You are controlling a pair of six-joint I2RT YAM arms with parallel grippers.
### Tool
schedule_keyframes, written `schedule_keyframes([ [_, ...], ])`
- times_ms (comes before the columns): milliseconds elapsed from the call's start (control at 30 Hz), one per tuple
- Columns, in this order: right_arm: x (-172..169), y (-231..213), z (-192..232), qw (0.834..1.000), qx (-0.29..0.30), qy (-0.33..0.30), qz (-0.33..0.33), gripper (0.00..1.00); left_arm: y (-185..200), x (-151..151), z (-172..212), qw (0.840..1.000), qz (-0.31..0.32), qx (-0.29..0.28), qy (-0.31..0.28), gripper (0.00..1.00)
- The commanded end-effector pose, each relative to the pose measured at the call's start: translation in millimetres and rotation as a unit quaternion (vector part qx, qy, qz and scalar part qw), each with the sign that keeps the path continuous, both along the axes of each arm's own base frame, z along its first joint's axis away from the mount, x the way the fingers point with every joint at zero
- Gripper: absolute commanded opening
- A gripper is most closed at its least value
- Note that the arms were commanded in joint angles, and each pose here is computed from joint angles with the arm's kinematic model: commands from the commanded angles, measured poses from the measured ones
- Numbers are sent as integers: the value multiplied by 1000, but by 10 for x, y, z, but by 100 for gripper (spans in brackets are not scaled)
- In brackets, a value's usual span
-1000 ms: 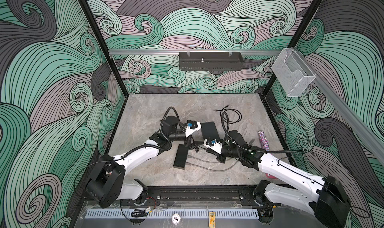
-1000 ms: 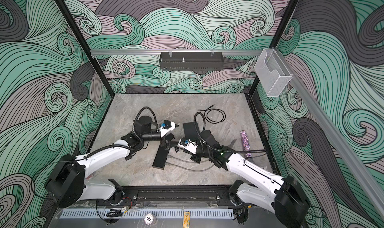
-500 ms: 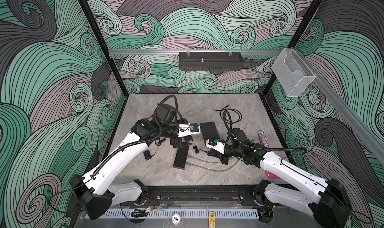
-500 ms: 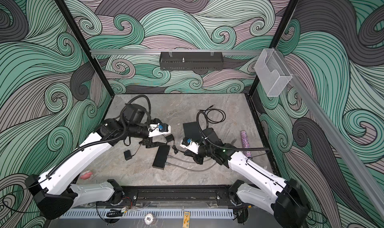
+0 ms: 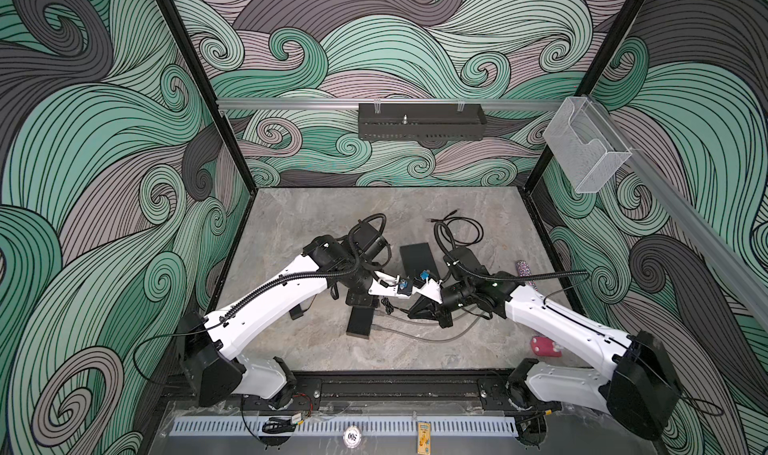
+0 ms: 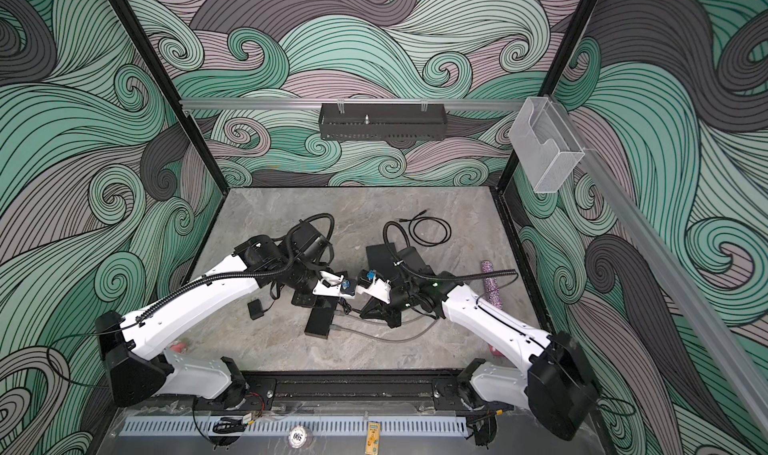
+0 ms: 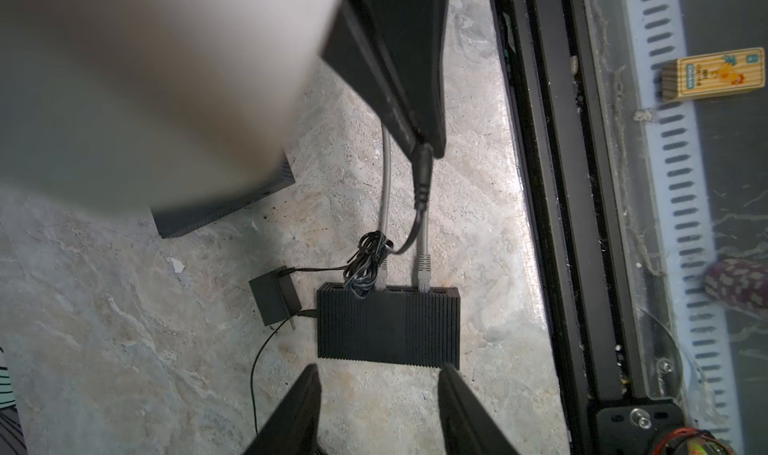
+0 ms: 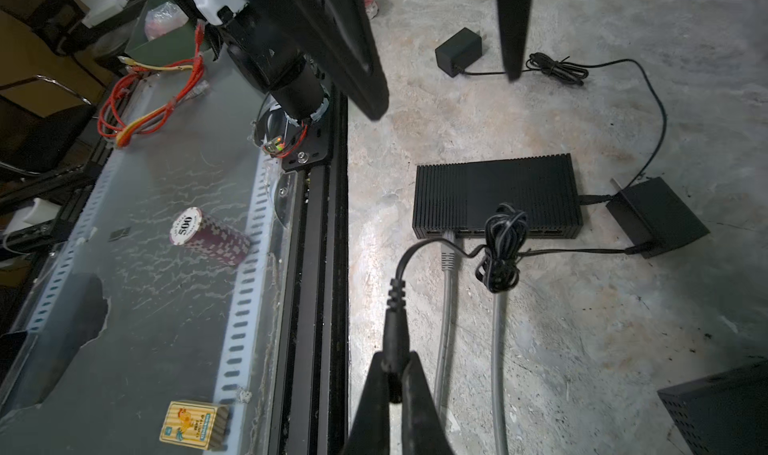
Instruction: Insert the plug into the switch port
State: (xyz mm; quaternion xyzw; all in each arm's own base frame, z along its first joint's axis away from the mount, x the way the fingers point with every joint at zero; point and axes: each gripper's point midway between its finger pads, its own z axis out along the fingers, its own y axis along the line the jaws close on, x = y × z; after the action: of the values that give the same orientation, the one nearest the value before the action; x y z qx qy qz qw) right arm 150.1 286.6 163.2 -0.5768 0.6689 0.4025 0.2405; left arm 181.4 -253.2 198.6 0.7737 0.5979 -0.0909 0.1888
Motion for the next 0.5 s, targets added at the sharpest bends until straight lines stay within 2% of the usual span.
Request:
schedule_keyframes([
  [0, -67, 79, 172, 999, 25, 21, 22, 0, -42, -64, -37, 1000, -15, 19, 7, 49],
  [100, -35, 118, 214, 999, 36, 38, 15, 0, -98, -77, -99, 999, -22, 33, 11, 48],
  [267, -43, 149, 264, 996, 46, 73, 28, 0, -190, -58, -10, 999, -29, 12, -11, 46],
  [467, -33, 177, 262, 994, 41, 93, 31, 0, -215, -73, 4, 998, -46, 11, -36, 39],
])
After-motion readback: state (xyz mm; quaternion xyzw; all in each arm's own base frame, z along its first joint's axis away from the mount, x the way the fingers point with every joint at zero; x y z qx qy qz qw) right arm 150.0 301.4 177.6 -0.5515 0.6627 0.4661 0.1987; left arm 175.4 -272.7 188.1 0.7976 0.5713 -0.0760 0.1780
